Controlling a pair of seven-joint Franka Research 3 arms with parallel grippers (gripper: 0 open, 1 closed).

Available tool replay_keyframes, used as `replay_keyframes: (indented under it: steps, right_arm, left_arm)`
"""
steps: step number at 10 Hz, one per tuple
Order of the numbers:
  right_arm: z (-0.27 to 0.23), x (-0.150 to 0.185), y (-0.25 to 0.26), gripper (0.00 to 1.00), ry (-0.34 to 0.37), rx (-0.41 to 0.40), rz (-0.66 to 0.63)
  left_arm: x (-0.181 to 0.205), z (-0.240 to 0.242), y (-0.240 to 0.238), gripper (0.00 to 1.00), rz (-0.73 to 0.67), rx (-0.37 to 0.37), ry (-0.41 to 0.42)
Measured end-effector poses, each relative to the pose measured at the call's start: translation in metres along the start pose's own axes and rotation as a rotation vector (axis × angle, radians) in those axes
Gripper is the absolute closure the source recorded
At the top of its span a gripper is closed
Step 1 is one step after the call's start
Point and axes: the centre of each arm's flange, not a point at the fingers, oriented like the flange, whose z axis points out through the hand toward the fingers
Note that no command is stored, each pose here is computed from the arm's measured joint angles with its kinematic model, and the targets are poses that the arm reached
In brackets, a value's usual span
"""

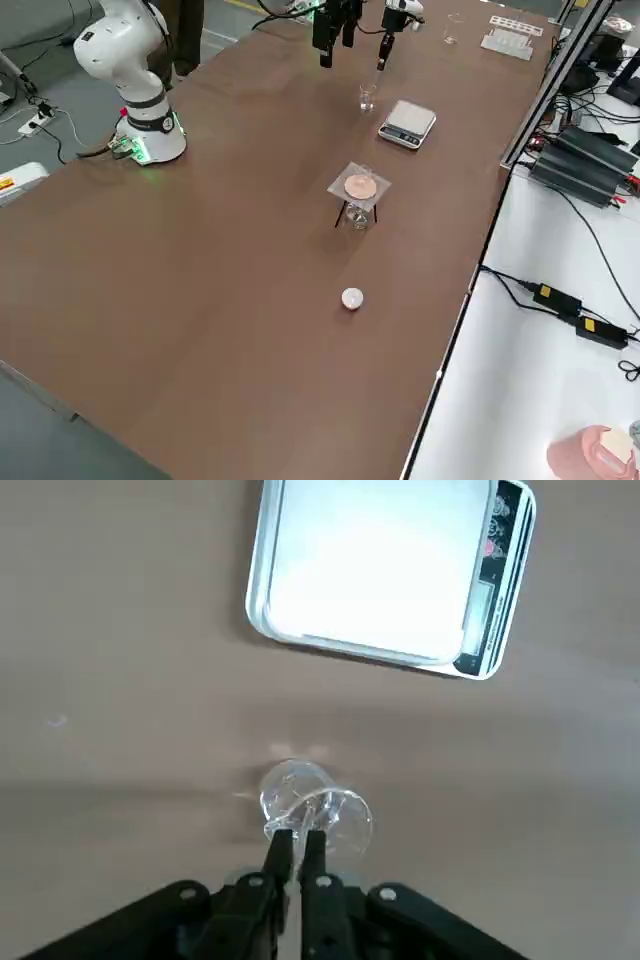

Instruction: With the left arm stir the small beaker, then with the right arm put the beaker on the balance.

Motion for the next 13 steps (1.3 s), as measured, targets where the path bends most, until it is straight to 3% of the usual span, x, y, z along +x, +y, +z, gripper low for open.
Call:
replay_keyframes:
  steps: [13]
  right_arm:
    - [0.0, 0.0, 0.001, 0.0, 0.002, 0.0, 0.002]
  left_arm:
    - [-0.025, -0.003, 0.032, 0.92, -0.076, 0.127, 0.096]
